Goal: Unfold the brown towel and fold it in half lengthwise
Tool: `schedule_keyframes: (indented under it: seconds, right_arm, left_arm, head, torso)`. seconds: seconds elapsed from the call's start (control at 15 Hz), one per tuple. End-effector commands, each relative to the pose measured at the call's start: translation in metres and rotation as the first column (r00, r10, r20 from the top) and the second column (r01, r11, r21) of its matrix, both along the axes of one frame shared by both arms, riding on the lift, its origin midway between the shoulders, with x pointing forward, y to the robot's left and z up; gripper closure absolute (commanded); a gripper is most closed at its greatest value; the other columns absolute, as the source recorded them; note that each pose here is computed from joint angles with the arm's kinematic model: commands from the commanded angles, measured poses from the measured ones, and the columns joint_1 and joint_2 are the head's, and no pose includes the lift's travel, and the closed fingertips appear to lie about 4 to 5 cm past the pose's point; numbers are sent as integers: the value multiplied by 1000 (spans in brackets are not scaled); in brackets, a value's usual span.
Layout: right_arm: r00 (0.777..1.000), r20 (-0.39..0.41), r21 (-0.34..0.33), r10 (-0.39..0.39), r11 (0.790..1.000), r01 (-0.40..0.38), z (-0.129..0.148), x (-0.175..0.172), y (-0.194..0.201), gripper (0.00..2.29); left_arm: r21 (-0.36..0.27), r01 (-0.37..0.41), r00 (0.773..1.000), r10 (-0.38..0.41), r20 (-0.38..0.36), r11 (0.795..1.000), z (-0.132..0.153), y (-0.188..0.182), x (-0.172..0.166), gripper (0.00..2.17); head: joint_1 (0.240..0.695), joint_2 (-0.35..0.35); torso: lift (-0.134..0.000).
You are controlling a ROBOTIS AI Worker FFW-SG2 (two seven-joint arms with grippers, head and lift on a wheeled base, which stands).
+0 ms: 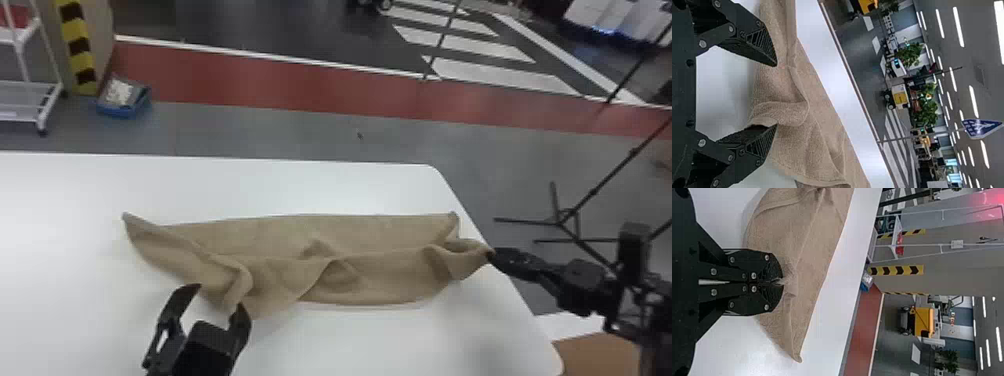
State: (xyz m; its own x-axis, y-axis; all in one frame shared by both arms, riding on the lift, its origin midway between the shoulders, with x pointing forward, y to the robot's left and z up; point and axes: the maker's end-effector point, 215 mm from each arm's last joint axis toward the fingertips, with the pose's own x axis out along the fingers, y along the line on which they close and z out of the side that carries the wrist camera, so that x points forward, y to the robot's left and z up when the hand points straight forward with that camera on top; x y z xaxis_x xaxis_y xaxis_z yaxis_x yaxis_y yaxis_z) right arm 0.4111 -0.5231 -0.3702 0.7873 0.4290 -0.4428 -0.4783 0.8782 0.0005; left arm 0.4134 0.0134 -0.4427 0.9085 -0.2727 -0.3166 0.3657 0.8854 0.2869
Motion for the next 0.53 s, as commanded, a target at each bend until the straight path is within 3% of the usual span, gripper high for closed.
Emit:
schedule_keyframes:
  seconds: [0.0,0.47]
  right_arm:
    - [1000,2,0,-7,1000,7,2,-2,-4,1153]
    - [1000,6,1,-9,1000,9,1,-4,-9,1153]
  left_arm:
    - [8,-18,1000,18,-7,1000,-3,11,1,434]
    - [-15,-141,990,141,-31,990,-2,73,12,434]
  head:
    - [695,-350]
    - [695,-350]
  torso:
    - [-107]
    - [-107]
